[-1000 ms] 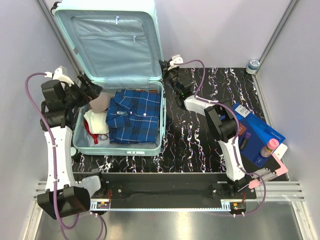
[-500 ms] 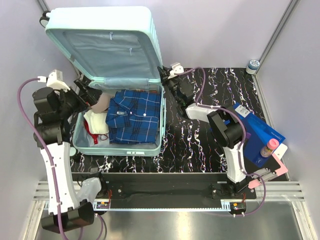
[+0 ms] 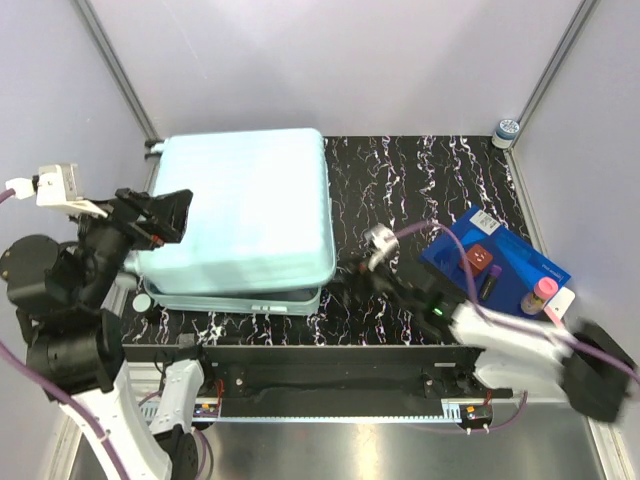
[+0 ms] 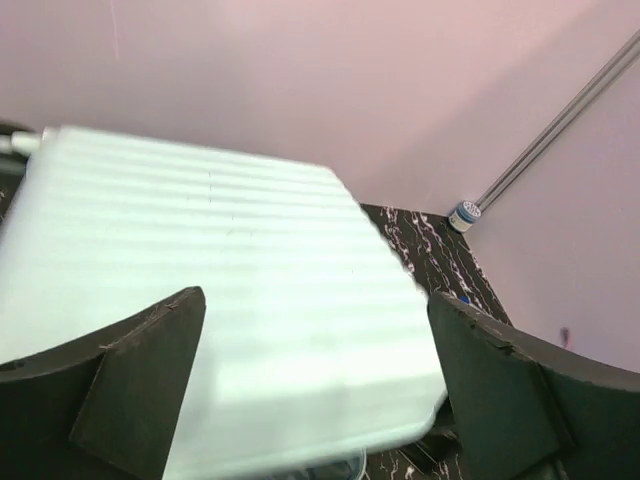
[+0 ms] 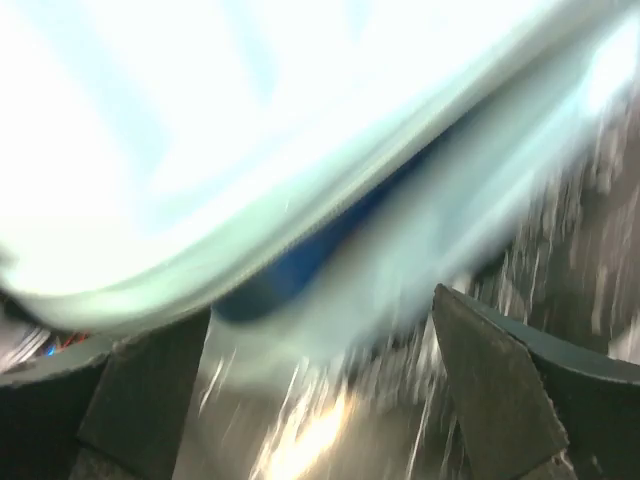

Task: Pack the luggage
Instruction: Close the luggage at the corner of the board.

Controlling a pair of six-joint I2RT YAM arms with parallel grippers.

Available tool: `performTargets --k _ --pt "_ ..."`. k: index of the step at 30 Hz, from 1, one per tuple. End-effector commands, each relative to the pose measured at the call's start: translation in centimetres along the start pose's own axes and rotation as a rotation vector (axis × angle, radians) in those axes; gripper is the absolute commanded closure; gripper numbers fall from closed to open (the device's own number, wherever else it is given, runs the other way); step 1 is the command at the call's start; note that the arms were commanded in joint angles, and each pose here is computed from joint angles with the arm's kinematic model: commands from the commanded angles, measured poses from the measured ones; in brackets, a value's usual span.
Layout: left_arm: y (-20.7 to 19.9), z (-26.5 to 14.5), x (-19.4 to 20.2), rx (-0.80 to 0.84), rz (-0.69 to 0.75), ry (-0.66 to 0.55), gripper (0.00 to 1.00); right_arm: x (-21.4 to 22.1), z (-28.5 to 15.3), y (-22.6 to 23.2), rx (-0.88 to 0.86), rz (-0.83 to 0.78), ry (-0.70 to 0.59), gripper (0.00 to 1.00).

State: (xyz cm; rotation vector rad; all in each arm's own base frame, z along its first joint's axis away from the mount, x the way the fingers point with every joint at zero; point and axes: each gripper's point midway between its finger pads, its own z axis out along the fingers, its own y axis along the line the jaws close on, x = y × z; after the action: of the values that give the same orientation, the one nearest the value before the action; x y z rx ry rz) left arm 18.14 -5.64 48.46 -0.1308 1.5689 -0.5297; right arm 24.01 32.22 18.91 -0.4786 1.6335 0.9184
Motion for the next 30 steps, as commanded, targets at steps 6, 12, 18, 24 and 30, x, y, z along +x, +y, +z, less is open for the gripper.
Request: performTargets --k 6,12,18,24,30 --pt "3.8 -0.7 3.7 -0.150 0.025 0.064 0.01 3.2 -21.2 -0.5 0.286 0.703 0.205 0.00" --pt "5.9 0.5 5.2 -0.196 0.031 0.125 0.01 -1.3 -20.6 -2.6 0.429 0.543 0.129 0.00" --pt "8.7 2.0 8.1 -0.251 0.008 0.226 0.01 -0.2 -15.7 -3.0 0.498 0.379 0.275 0.00" --pt "15.3 3.3 11.4 -0.492 -0.015 0.332 0.01 -3.7 -10.9 -3.1 0.533 0.238 0.248 0.00" --pt "20.7 4.0 10.9 -0.703 -0.007 0.313 0.01 -3.6 -4.8 -2.8 0.539 0.183 0.376 0.00"
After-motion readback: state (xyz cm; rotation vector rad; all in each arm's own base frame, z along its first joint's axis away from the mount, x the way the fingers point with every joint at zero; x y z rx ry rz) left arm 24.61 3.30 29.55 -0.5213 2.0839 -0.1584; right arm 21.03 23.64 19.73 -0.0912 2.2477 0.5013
